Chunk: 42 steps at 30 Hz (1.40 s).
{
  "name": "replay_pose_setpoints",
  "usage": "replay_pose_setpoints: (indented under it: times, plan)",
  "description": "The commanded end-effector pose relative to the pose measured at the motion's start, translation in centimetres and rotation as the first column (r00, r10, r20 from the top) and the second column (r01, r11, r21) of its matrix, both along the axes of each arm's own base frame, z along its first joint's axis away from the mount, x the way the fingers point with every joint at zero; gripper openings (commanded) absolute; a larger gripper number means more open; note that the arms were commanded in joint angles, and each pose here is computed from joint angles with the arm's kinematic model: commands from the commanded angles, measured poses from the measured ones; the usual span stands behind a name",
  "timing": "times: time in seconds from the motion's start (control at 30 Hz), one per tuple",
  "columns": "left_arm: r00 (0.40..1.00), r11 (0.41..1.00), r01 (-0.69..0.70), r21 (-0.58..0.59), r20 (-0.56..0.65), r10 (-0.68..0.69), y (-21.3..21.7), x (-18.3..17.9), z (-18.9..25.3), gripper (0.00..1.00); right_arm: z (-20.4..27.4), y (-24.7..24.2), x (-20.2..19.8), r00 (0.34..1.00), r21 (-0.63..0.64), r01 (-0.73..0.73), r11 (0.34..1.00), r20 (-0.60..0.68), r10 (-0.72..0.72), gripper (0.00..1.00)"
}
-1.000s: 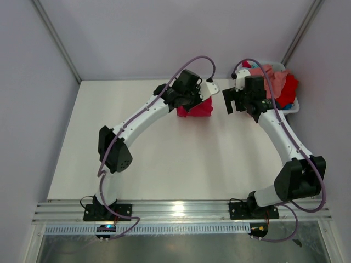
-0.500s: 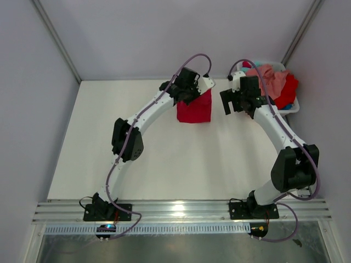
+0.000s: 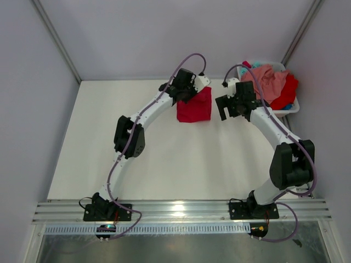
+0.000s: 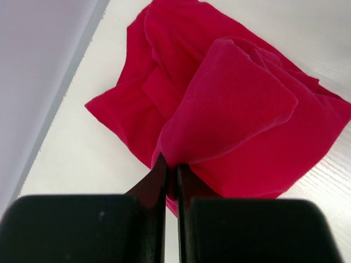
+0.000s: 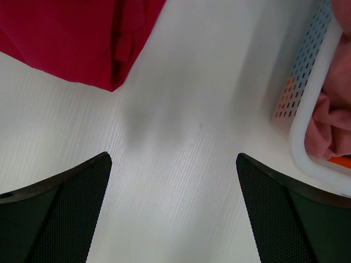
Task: Fold and stack the t-shirts
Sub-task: Fold the tshirt
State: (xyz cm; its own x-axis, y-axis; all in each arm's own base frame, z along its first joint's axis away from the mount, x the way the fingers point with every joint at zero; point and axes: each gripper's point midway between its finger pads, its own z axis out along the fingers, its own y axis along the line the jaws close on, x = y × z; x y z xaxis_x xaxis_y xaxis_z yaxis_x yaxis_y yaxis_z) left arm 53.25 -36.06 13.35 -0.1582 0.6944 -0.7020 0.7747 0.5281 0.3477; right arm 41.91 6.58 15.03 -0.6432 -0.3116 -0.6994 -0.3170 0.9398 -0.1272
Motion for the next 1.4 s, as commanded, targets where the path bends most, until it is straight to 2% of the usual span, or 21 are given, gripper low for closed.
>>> replay_pose_setpoints:
  times: [0.0,0.37,0.6,0.87,0.9,0.93,1.0,1.07,1.23,1.37]
  plan:
    - [0.993,0.996,-0.004,-0.086,0.118,0.014,-1.4,2.5,3.0,0.0,0.0,2.2,0.3,0.998,0.029,-0.063,0.998,0.029,0.063,0.99]
    - [0.99,0.992,-0.032,-0.122,0.134,0.048,-1.9,5.2,-0.3,0.0,-1.2,5.4,-0.4,0.987,0.053,-0.159,0.986,0.012,0.159,0.99]
    - [0.987,0.989,-0.05,-0.138,0.142,0.07,-1.5,6.4,-1.6,0.0,-1.0,7.4,-1.3,0.967,0.083,-0.255,0.963,0.01,0.255,0.99]
    - [0.981,0.986,-0.064,-0.154,0.169,0.09,-1.5,7.4,-2.2,0.03,-0.7,8.5,-2.0,0.954,0.106,-0.301,0.948,0.028,0.3,0.99]
    - [0.979,0.984,-0.08,-0.156,0.173,0.107,-1.4,7.6,-2.4,0.09,-0.9,8.7,-2.0,0.952,0.104,-0.305,0.947,0.024,0.304,0.99]
    - [0.978,0.983,-0.085,-0.164,0.174,0.114,-1.4,7.8,-2.5,0.27,-1.0,8.8,-1.9,0.951,0.1,-0.31,0.946,0.02,0.309,0.99]
    - [0.964,0.977,-0.14,-0.163,0.201,0.172,-0.7,8.6,-2.4,0.73,-1.3,9.1,-2.0,0.947,0.098,-0.32,0.943,0.01,0.32,0.99]
    - [0.96,0.976,-0.154,-0.155,0.212,0.185,-0.4,8.8,-2.6,0.99,-1.3,9.3,-1.9,0.945,0.092,-0.327,0.94,0.013,0.327,0.99]
    - [0.955,0.973,-0.174,-0.151,0.214,0.204,0.1,8.7,-2.8,0.99,-1.6,9.8,-2.0,0.939,0.091,-0.344,0.935,0.008,0.345,0.99]
    - [0.947,0.969,-0.177,-0.17,0.238,0.215,0.3,8.6,-0.9,0.99,-2.2,10.1,-2.2,0.935,0.102,-0.352,0.931,-0.007,0.354,0.99]
